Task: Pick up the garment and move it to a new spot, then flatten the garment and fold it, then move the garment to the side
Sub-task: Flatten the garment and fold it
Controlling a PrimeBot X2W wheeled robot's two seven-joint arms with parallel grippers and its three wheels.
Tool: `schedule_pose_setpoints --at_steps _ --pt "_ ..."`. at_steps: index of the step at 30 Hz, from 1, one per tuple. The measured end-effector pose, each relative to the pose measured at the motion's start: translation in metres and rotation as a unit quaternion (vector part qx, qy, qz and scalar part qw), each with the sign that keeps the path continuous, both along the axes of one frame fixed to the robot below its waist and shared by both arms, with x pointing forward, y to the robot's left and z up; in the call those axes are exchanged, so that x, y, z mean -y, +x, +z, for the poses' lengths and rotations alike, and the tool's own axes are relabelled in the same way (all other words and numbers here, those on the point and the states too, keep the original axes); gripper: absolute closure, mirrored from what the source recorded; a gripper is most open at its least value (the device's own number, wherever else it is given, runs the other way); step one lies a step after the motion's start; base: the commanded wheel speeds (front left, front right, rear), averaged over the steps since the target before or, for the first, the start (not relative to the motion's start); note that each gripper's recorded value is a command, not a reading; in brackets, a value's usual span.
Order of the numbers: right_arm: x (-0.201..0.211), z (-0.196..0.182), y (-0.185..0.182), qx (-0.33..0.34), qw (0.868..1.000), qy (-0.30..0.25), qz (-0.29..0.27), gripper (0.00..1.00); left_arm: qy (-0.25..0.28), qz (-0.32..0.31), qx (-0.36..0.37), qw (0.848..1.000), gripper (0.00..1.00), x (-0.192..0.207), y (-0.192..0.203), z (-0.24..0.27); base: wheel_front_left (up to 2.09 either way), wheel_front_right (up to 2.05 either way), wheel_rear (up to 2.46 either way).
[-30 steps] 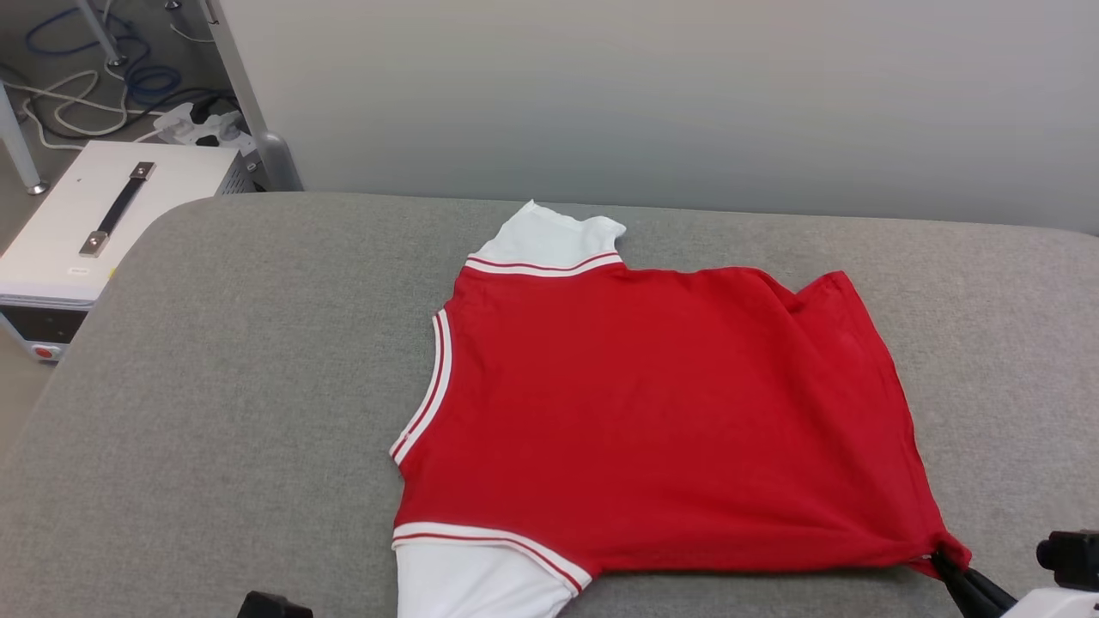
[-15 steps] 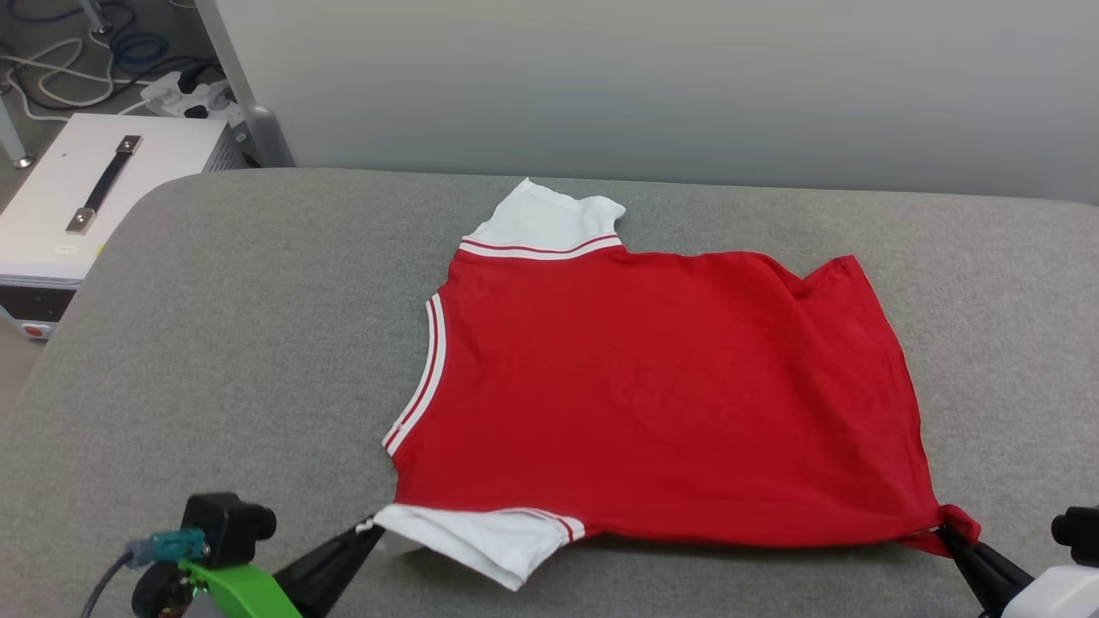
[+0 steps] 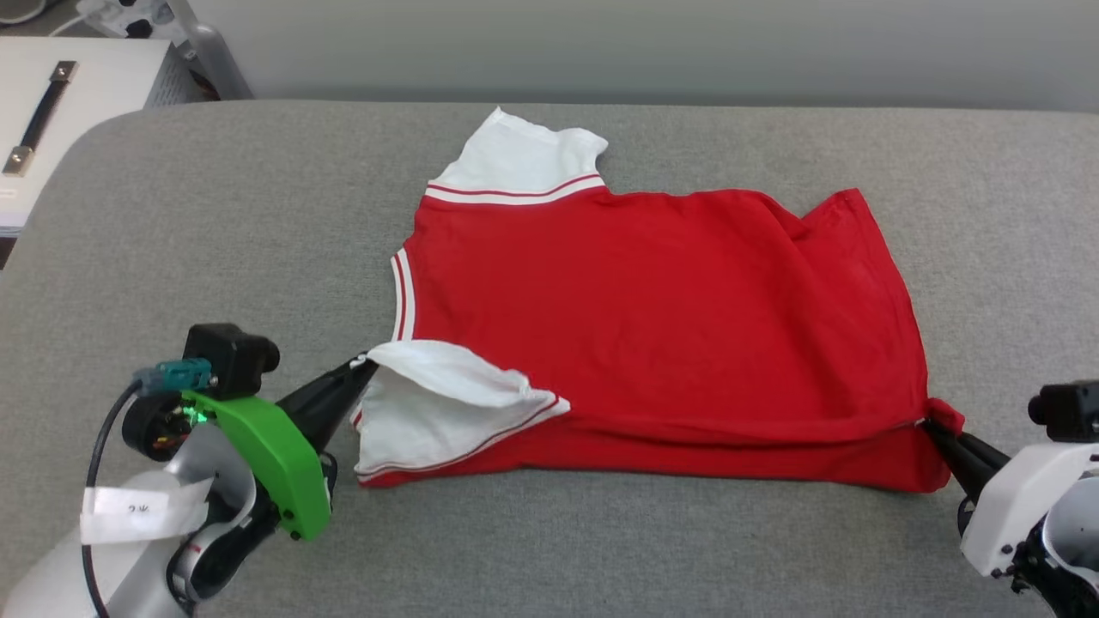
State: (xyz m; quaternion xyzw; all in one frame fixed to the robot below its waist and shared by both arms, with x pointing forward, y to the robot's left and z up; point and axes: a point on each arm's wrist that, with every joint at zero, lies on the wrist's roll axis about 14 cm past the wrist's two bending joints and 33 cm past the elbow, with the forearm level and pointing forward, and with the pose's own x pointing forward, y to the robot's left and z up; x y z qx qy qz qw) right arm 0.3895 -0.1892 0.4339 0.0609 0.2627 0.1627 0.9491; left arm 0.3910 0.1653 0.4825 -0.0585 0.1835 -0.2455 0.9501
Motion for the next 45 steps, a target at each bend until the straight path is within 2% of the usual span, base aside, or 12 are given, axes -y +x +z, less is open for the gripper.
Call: schedule_pose_setpoints --at_steps 7,16,17,18,19,20,28,36,43,45 --pt "0.002 -0.023 0.016 -0.043 0.999 -0.023 -0.002 1.0 0.039 0.0 -0.034 0.999 1.0 -0.001 0.034 -0.032 0.0 0.0 0.0" --pt "0.005 -0.047 0.024 -0.081 0.996 -0.041 0.001 1.0 0.069 -0.005 -0.079 0.995 1.0 0.002 0.048 -0.076 0.0 0.0 0.0" --pt "0.005 -0.049 0.025 -0.082 0.996 -0.042 0.001 1.0 0.07 -0.004 -0.08 0.994 0.91 0.002 0.049 -0.08 0.0 0.0 0.0" --pt "0.005 -0.049 0.027 -0.082 0.996 -0.042 0.0 1.0 0.071 -0.003 -0.081 0.994 0.56 0.002 0.05 -0.082 0.0 0.0 0.0" --pt "0.005 -0.05 0.028 -0.082 0.996 -0.042 -0.001 1.0 0.07 0.0 -0.08 0.994 0.0 0.002 0.051 -0.084 0.0 0.0 0.0" --pt "0.005 -0.05 0.028 -0.08 0.996 -0.044 0.0 0.0 0.07 0.001 -0.079 0.994 0.0 0.003 0.051 -0.085 0.0 0.0 0.0" --pt "0.004 -0.036 0.031 -0.048 0.998 -0.044 -0.006 0.0 0.051 0.035 -0.034 0.998 0.0 -0.002 0.056 -0.072 0.0 0.0 0.0" --pt "0.008 -0.009 0.018 -0.007 0.999 -0.047 -0.014 0.0 -0.019 0.114 0.031 0.993 0.0 -0.011 0.055 -0.031 0.0 0.0 0.0" --pt "0.005 0.015 0.002 0.025 0.998 -0.046 -0.023 0.0 -0.04 0.135 -0.019 0.99 0.0 0.003 0.008 -0.046 0.0 0.0 0.0" --pt "0.005 0.017 -0.003 0.024 0.998 -0.051 -0.028 0.0 -0.027 0.146 -0.046 0.988 0.0 0.001 -0.004 -0.055 0.0 0.0 0.0"
